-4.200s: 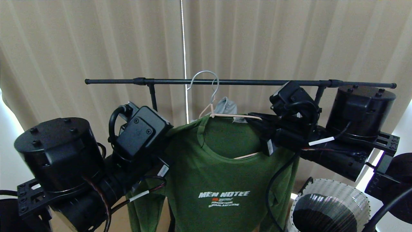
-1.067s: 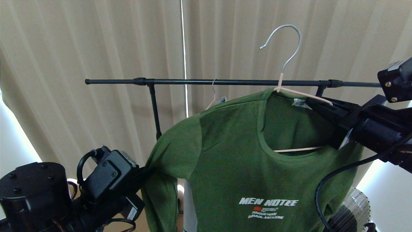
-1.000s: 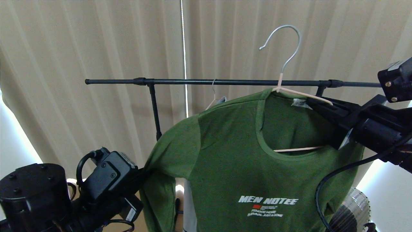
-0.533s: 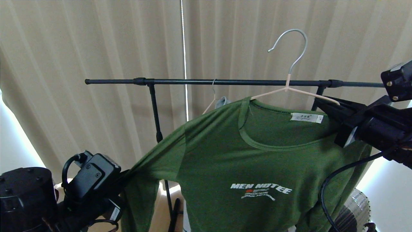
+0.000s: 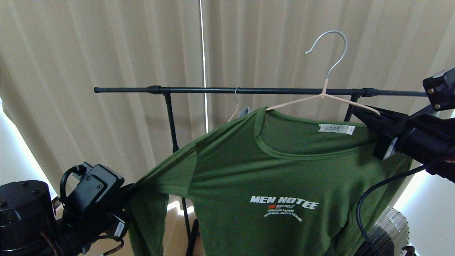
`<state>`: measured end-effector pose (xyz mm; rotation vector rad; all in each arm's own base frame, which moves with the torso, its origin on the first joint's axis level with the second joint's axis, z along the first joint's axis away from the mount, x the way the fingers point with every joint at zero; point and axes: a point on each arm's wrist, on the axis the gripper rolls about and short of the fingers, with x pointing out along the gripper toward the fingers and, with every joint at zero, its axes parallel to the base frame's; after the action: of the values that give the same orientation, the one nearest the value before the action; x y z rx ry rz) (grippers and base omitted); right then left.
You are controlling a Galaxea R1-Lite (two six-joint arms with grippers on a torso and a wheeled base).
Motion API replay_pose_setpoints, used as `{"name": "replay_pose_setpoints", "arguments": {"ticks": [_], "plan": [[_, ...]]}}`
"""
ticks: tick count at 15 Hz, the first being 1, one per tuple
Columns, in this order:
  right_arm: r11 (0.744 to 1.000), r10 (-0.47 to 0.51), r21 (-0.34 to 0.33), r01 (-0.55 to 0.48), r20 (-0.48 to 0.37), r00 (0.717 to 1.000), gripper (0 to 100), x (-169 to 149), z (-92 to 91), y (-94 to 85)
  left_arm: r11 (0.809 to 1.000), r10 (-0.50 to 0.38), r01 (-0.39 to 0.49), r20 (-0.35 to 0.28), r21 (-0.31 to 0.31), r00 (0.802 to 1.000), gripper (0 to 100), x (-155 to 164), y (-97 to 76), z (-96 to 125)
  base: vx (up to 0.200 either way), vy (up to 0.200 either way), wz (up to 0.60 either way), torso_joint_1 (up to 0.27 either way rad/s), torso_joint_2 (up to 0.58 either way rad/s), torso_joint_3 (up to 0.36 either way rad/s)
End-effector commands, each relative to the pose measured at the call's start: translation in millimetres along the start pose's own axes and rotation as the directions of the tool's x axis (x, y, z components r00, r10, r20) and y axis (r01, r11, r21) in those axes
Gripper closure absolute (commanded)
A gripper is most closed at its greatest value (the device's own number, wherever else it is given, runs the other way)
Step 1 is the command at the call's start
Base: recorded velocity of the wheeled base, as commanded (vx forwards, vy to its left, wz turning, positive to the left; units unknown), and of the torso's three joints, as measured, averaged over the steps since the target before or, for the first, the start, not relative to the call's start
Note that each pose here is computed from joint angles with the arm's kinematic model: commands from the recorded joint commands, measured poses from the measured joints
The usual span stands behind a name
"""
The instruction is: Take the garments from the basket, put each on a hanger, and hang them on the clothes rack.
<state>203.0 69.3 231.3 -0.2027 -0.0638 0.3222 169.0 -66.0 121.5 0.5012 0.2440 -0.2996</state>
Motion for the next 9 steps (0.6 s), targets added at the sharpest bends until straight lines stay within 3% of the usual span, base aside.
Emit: {"name": "replay_pose_setpoints", "arguments": {"ticks": [1,4,5,8,9], "plan": [[1.0,-0.001,-0.001,0.001,-0.001,1.0,100,1.3,-0.1,-0.2,1.0,-0.002,0.002,0.01,-0.005,1.0,100,-0.9,0.1,1.5,0.0,0.0,0.0,0.0,0.0,0.0],[1.0,-0.003,-0.001,0.003,0.0,1.0,100,0.6,0.4,-0.4,1.0,-0.012,0.012,0.034,-0.009,0.999,100,-4.3,-1.8,4.8,0.0,0.0,0.0,0.0,0.0,0.0],[1.0,-0.003,-0.001,0.003,0.002,1.0,100,0.3,0.8,-0.4,1.0,-0.018,0.018,0.05,-0.012,0.999,0,-6.7,-2.7,7.0,0.0,0.0,0.0,0.0,0.0,0.0],[0.999,-0.042,-0.004,0.042,-0.022,0.999,100,-0.4,-1.7,-8.7,0.996,-0.08,0.084,0.14,-0.023,0.987,0,-19.5,-12.9,19.1,0.0,0.0,0.0,0.0,0.0,0.0],[0.998,-0.064,-0.005,0.064,-0.044,0.997,100,-4.4,-3.3,-13.9,0.992,-0.112,0.123,0.205,-0.041,0.972,0,-29.9,-17.0,27.1,0.0,0.0,0.0,0.0,0.0,0.0]]}}
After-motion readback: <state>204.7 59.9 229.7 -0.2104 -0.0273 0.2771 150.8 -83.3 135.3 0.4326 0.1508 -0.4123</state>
